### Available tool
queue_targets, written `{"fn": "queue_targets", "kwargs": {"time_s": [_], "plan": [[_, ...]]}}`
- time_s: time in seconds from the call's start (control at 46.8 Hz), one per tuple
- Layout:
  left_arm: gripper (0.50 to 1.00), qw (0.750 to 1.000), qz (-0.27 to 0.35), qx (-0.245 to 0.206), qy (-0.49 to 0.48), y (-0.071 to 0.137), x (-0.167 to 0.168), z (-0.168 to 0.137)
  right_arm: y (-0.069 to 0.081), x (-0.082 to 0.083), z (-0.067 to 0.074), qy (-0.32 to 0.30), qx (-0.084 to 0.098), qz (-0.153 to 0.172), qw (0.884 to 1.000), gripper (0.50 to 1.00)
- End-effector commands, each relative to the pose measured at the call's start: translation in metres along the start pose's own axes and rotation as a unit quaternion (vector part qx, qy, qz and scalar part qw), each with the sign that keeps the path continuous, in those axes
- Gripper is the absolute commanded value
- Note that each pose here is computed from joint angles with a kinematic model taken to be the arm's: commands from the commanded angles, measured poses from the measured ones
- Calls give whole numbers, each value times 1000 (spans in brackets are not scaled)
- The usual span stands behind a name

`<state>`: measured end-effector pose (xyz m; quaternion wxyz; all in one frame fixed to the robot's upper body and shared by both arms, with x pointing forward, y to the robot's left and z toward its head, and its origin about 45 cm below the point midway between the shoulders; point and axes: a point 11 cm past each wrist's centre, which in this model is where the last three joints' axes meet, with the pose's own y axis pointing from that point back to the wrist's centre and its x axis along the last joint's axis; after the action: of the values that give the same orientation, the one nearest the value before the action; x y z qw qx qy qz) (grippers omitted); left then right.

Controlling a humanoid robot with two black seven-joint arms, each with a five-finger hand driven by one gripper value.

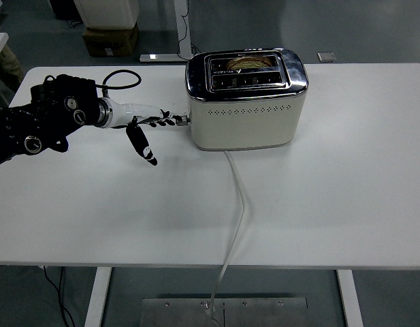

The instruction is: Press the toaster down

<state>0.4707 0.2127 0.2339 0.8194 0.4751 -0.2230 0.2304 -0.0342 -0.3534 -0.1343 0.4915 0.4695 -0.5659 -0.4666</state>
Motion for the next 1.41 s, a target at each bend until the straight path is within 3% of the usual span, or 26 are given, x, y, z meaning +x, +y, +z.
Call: {"fn": "queue_targets", "kwargs": {"time_s": [0.0,0.812,0.919,1.132,1.282,1.389], "plan": [[1000,1000,-5,3,5,-2,-6,-5,0,0,0,0,0,0,1000,1000],[1000,1000,11,6,20,5,1,-14,0,0,0,0,0,0,1000,1000],[1000,999,33,4,36,22,21,-20,0,0,0,0,0,0,1000,1000],[1000,993,66,-52,86,77,83,2,0,0,0,0,0,0,1000,998],[1000,969,110,-149,166,113,126,38,0,0,0,0,0,0,1000,1000],[1000,945,120,-206,223,120,136,52,0,0,-1,1,1,0,1000,998]]}}
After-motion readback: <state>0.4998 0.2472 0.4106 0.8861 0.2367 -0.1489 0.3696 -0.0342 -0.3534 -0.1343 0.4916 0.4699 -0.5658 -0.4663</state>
